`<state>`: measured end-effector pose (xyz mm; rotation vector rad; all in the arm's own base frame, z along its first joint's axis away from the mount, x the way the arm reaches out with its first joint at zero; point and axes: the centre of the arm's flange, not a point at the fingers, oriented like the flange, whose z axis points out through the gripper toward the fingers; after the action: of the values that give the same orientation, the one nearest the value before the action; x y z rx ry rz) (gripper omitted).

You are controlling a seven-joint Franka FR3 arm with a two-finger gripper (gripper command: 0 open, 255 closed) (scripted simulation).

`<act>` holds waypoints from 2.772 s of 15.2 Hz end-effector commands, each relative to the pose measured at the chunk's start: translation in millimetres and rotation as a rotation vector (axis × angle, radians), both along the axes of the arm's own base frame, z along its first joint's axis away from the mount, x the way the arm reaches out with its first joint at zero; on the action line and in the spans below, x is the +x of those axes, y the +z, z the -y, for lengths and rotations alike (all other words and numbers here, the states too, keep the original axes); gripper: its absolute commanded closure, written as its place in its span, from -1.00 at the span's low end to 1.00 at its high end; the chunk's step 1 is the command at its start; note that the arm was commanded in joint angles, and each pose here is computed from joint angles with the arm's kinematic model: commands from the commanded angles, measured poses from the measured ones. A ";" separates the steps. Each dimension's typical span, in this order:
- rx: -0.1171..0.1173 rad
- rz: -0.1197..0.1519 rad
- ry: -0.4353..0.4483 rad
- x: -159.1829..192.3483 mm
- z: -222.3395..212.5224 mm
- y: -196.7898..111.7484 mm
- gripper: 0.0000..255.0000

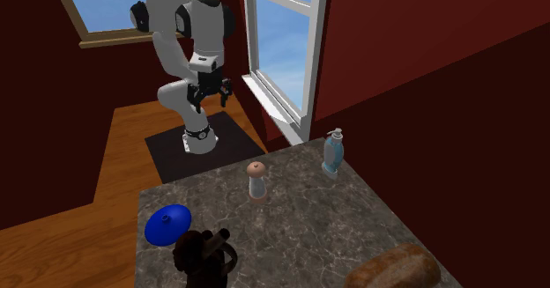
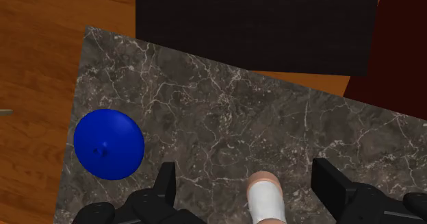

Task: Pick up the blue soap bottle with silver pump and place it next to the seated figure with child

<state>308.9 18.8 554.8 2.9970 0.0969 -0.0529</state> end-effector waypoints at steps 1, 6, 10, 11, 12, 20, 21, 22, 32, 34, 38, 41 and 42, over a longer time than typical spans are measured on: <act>0.000 0.000 0.000 0.0 0.0 0.0 -1.00; 0.024 0.064 -0.047 8.2 -52.0 -30.3 -1.00; 0.044 0.116 -0.085 17.9 -93.8 -53.2 -1.00; 0.048 0.129 -0.095 20.8 -104.3 -58.7 -1.00; 0.053 0.141 -0.104 23.8 -114.8 -64.1 -1.00; 0.092 0.244 -0.180 54.0 -198.1 -104.0 -1.00; 0.097 0.257 -0.189 58.5 -208.5 -108.5 -1.00; 0.102 0.270 -0.199 63.1 -218.8 -112.9 -1.00; 0.150 0.398 -0.293 117.7 -320.5 -150.7 -1.00; 0.160 0.424 -0.312 130.3 -340.4 -156.8 -1.00; 0.179 0.475 -0.350 157.1 -379.6 -167.4 -1.00; 0.182 0.482 -0.355 164.9 -384.0 -178.2 -1.00; 0.182 0.482 -0.355 167.1 -383.8 -183.0 -1.00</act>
<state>472.9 401.3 376.8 3.0638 -0.5013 0.6635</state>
